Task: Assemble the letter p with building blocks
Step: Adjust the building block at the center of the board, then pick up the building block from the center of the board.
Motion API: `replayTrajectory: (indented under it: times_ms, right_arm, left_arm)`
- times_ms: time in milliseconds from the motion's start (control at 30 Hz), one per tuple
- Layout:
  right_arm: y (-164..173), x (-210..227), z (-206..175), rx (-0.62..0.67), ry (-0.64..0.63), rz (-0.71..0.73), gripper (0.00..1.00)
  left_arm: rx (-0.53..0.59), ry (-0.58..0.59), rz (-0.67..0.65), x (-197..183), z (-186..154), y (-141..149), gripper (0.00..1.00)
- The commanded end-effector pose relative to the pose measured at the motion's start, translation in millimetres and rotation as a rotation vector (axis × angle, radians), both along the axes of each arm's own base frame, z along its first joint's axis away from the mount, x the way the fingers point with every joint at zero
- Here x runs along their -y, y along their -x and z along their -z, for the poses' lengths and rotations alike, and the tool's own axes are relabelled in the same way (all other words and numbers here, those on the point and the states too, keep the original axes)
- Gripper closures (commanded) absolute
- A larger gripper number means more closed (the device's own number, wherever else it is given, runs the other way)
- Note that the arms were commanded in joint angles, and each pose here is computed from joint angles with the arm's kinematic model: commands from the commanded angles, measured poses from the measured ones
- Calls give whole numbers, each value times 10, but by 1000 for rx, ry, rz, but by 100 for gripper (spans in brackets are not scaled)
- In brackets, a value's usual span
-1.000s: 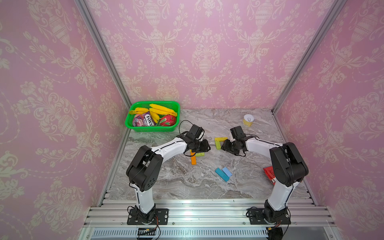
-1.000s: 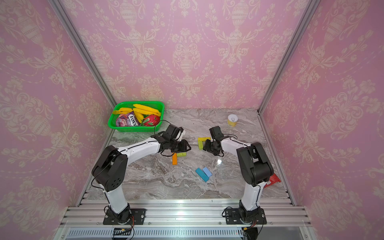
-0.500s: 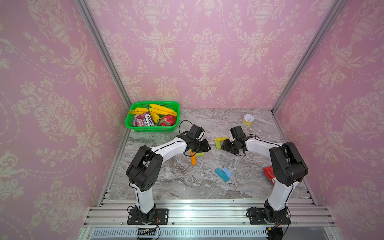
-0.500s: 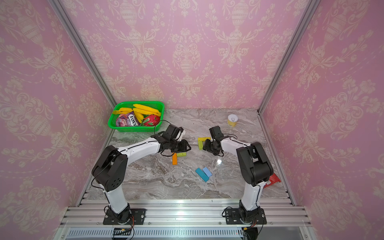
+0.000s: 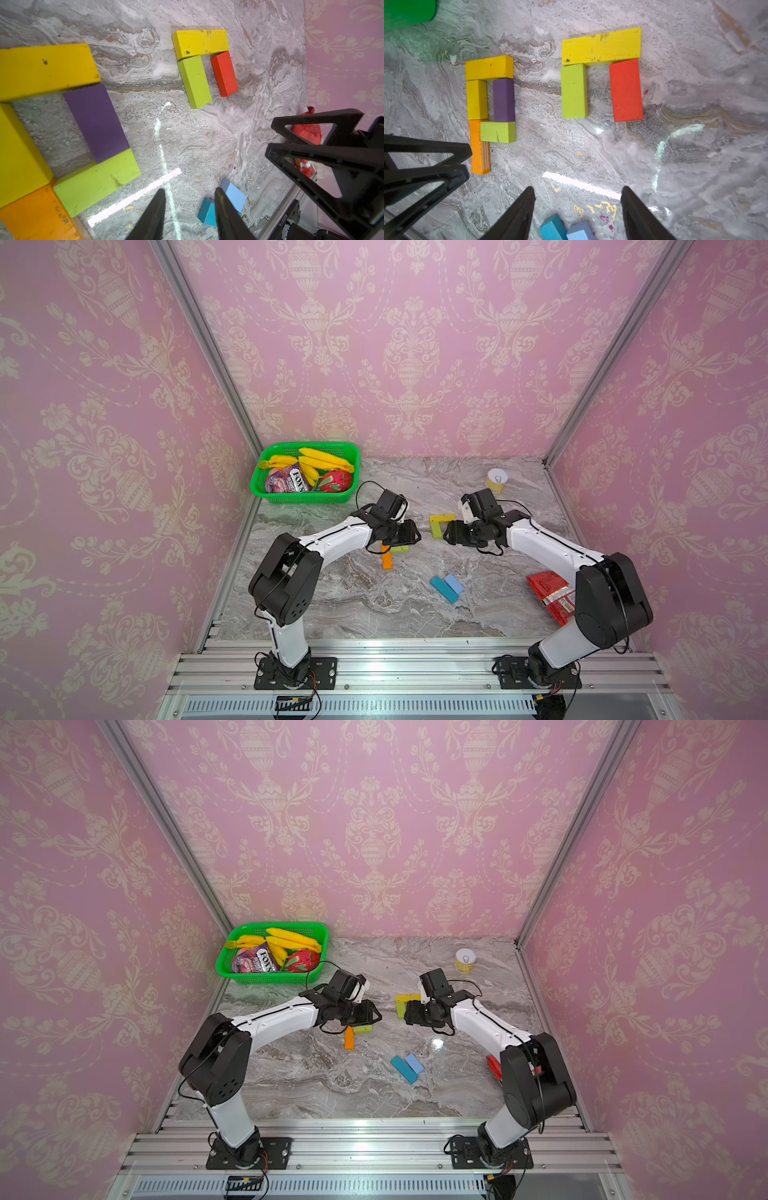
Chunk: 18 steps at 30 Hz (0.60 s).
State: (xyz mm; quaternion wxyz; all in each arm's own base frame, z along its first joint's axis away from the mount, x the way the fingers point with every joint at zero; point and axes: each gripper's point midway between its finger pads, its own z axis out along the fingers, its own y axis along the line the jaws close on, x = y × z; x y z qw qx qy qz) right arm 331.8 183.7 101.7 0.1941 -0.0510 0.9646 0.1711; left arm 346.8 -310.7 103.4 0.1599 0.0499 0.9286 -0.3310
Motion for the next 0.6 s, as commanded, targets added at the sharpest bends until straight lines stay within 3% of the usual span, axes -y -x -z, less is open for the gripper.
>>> replayTrajectory:
  times_ms: [0,300,567]
  right_arm:
    - [512,265,169,-130,167,-106,32]
    - [1052,229,297,-151,204,-165,34]
    - [1104,217,476,-145,243,-168,34]
  left_arm:
    - [-6,135,111,179,-266,158,56]
    - [-111,147,209,123,-164,798,55]
    - [-126,137,202,-27,-155,1003,53]
